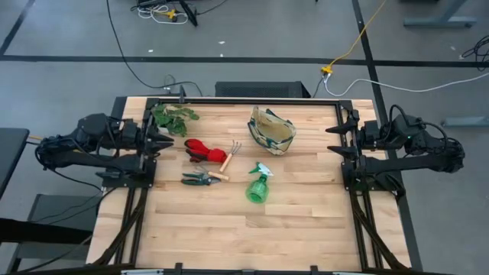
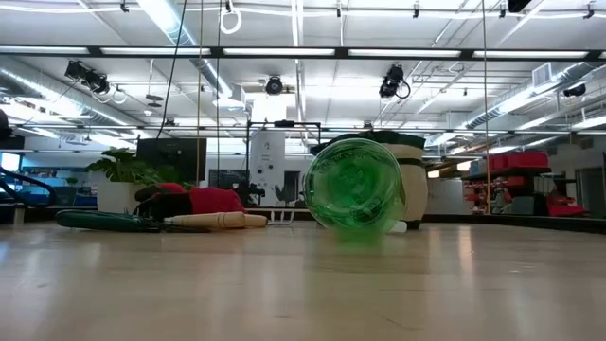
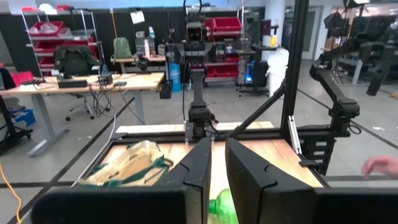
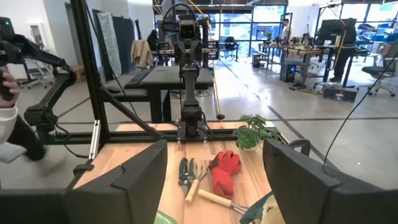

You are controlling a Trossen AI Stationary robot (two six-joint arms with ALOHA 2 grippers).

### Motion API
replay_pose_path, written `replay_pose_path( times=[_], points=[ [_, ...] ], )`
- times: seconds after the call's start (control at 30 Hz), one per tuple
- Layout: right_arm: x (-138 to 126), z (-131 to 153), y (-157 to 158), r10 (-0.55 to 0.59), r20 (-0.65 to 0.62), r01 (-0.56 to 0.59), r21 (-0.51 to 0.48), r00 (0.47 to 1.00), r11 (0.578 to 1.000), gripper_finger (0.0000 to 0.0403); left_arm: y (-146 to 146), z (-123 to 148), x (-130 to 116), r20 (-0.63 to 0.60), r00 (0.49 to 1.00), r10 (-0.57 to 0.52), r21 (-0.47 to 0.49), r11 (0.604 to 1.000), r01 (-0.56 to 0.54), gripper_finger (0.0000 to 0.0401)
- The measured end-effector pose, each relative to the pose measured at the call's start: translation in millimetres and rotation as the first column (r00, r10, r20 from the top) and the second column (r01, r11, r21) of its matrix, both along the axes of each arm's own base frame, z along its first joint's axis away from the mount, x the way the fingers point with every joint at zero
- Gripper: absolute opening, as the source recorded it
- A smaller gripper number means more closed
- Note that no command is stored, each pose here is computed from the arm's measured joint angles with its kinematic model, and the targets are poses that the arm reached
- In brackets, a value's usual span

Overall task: Pick & Place Garden tools in Gardening bag
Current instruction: Put the top brown hand rake into the patterned white gardening bag

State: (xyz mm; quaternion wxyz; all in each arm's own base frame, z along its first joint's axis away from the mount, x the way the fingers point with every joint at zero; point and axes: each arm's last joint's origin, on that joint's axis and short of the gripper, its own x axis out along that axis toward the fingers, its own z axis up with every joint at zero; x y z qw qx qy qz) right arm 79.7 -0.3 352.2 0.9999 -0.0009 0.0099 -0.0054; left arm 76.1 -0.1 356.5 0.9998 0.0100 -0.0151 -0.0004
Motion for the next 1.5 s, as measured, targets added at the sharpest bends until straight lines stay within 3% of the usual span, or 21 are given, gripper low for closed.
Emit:
replay_pose_path(
  times=[0.43, 0.63, 1.2, 1.5],
  points=[
    [0.0, 0.1, 0.0, 0.0, 0.001, 0.0, -0.001, 1.0, 1.0, 0.0263, 0.0, 8.3, -0.5, 0.086, 0.996, 0.0, 0.0, 1.0, 0.0, 0.0055],
    [-0.1, 1.6, -0.1, 0.0, 0.015, 0.002, -0.14, 1.0, 0.99, 0.0263, 0.0, 10.7, -0.9, 0.111, 0.994, 0.0, -0.001, 1.0, 0.0, 0.0055],
    [0.1, 1.6, 0.1, 0.004, 0.015, -0.002, -0.112, 1.0, 0.994, 0.0263, 0.0, 9.7, -0.7, 0.101, 0.995, 0.0, -0.007, 1.0, 0.001, 0.0055],
    [-0.3, 9.5, 0.1, 0.004, 0.096, 0.007, -0.111, 0.995, 0.994, 0.0263, 0.0, 9.8, -0.7, 0.102, 0.995, 0.0, -0.007, 1.0, 0.001, 0.0055]
  ],
)
